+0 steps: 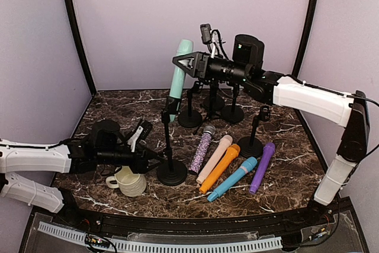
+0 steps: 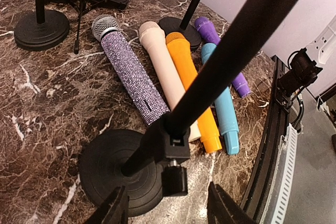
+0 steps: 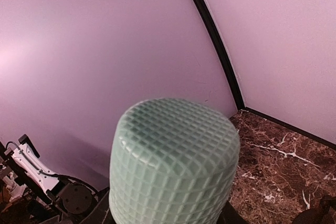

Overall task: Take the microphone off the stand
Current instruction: Adjust the microphone stand with the microphone.

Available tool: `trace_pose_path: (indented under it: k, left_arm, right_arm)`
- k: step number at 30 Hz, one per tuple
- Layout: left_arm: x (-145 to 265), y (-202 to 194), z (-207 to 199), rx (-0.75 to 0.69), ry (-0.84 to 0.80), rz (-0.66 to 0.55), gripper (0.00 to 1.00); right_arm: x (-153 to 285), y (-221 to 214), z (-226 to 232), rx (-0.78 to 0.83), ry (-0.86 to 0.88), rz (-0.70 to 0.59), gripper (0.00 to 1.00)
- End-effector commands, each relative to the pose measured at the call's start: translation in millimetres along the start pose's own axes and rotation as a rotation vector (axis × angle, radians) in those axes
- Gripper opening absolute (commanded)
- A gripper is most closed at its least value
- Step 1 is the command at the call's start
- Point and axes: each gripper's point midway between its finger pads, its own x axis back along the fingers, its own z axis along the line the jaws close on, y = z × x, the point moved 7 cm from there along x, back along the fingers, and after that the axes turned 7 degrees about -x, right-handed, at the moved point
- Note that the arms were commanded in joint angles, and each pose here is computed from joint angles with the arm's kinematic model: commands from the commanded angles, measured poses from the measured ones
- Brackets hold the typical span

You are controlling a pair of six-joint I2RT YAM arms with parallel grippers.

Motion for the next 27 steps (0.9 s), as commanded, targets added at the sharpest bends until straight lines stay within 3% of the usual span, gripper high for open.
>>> trace_pose_path:
  k: [1, 6, 18, 27]
  left_arm:
    - [10, 24, -4, -0.061, 0.026, -0.051, 0.56]
    - [34, 50, -8, -0.13, 0.084, -0.14, 0.62]
    - [64, 115, -26, -0.172, 0.084, -0.304, 0.64]
    - [50, 156, -27, -0.267, 0.113, -0.243, 0.66]
  right_arm:
    - [-2, -6, -2, 0.053, -0.045, 0.01, 0.35]
    - [-2, -19, -6, 0.051, -0.063, 0.035, 0.34]
    - [-4, -42, -14, 0.052, -0.104, 0.081, 0.29]
    - [-5, -44, -18, 0.069, -0.157, 0.073, 0.29]
